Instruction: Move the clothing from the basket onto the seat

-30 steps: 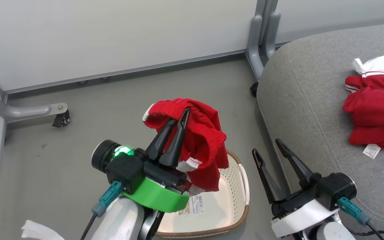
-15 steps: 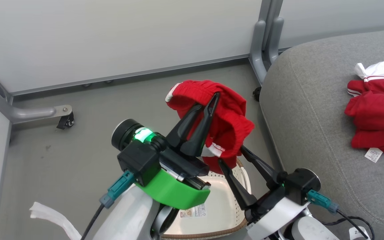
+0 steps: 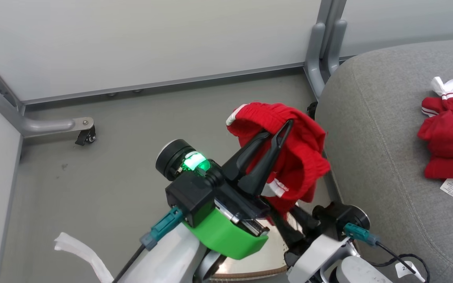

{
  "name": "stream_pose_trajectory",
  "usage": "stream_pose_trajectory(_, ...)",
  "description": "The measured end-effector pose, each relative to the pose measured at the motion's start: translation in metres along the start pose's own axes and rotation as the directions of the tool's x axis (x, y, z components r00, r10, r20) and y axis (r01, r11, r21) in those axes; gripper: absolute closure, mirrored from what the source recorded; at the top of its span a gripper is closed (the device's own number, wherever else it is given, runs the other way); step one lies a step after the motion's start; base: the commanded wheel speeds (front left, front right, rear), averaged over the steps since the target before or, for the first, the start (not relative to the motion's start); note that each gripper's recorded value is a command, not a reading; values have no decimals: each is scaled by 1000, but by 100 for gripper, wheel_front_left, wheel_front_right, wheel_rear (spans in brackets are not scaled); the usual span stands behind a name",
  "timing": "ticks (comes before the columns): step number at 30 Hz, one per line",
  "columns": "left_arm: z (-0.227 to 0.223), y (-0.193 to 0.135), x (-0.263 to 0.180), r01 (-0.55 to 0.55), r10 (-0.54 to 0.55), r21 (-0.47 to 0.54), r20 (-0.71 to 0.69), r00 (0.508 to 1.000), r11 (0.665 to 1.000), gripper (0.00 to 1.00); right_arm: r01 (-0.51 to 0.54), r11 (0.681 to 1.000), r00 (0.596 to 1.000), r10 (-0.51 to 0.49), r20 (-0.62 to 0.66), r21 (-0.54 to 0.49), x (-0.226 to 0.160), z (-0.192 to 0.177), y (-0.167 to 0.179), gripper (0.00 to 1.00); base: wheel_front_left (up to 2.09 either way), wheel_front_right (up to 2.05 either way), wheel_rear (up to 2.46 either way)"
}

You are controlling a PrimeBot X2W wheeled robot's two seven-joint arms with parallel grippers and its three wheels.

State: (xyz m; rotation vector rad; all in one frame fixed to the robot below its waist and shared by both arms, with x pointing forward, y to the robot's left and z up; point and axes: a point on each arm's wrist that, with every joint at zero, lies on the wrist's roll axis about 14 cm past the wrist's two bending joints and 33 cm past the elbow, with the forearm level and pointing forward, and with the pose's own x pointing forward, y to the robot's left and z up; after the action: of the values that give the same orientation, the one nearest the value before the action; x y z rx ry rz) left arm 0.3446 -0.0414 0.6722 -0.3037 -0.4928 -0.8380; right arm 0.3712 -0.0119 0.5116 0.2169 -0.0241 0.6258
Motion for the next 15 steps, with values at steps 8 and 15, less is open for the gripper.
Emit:
stream_pose_trajectory(8, -36, 30, -11, -51, 69, 142, -126, 990, 989, 100, 41, 998, 999, -42, 27, 43, -2, 6, -10, 100, 0, 0, 0)
stream_pose_trajectory(15, -49, 45, -18, -90, 116, 156, -167, 979, 984, 100, 76, 996, 996, -78, 38, 49, -12, 9, -18, 100, 0, 0, 0)
